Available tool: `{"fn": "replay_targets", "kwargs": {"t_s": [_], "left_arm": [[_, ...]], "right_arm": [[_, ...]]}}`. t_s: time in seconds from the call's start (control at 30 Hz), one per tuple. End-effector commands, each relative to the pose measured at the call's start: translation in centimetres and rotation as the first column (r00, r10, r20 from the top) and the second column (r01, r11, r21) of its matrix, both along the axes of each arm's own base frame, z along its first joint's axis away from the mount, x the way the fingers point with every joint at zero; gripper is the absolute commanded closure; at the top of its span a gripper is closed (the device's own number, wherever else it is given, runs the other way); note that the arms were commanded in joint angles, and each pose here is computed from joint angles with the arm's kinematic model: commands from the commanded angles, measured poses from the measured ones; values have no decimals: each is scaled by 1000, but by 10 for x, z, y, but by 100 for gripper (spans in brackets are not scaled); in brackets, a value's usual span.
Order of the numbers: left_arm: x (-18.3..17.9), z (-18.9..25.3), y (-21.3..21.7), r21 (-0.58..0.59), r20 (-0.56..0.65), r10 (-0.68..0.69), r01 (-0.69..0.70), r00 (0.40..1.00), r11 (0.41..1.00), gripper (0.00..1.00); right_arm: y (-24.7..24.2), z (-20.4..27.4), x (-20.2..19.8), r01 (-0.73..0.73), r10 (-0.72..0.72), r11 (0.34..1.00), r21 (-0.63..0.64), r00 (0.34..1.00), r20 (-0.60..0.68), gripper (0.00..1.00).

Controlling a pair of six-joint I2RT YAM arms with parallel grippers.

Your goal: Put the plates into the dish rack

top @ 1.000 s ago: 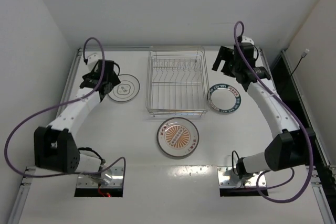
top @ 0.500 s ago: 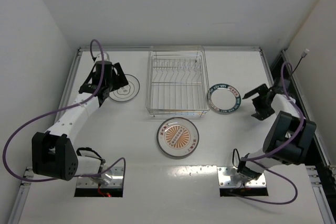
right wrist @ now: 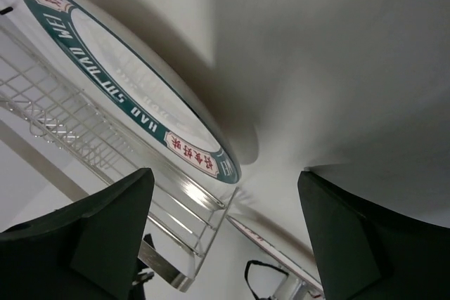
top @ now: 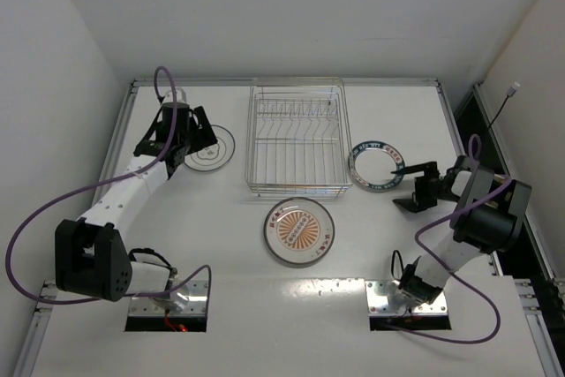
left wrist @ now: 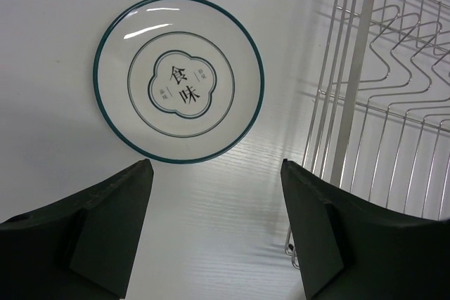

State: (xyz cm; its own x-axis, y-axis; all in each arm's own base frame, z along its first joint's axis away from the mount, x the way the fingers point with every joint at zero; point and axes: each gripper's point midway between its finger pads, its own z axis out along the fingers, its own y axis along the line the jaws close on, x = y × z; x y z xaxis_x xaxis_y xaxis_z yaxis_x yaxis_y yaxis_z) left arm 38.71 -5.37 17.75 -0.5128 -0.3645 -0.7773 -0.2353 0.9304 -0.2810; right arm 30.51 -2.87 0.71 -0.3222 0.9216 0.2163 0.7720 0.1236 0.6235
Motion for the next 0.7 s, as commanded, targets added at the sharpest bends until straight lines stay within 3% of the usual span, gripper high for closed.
{"fn": "replay_targets", "kwargs": {"t_s": [0.0, 0.2, 0.57, 0.67], "left_arm": [[6, 7, 0, 8, 33, -7, 6, 999, 1000, 29], [8, 8, -1, 8, 33, -7, 6, 999, 1000, 29], [7, 3, 1, 16, 16, 1, -1, 1000, 1000, 29], [7, 5, 1, 16, 16, 1, -1, 1000, 1000, 29]], "right_arm": [[-1, -26, -5, -27, 24, 999, -43, 997, -74, 19], [-6, -23, 9, -88, 80, 990, -113, 994, -73, 40], [-3, -23, 14, -150, 123, 971, -188, 982, -145, 46], [-2, -26, 10, -153, 125, 972, -177, 979, -162, 61]]}}
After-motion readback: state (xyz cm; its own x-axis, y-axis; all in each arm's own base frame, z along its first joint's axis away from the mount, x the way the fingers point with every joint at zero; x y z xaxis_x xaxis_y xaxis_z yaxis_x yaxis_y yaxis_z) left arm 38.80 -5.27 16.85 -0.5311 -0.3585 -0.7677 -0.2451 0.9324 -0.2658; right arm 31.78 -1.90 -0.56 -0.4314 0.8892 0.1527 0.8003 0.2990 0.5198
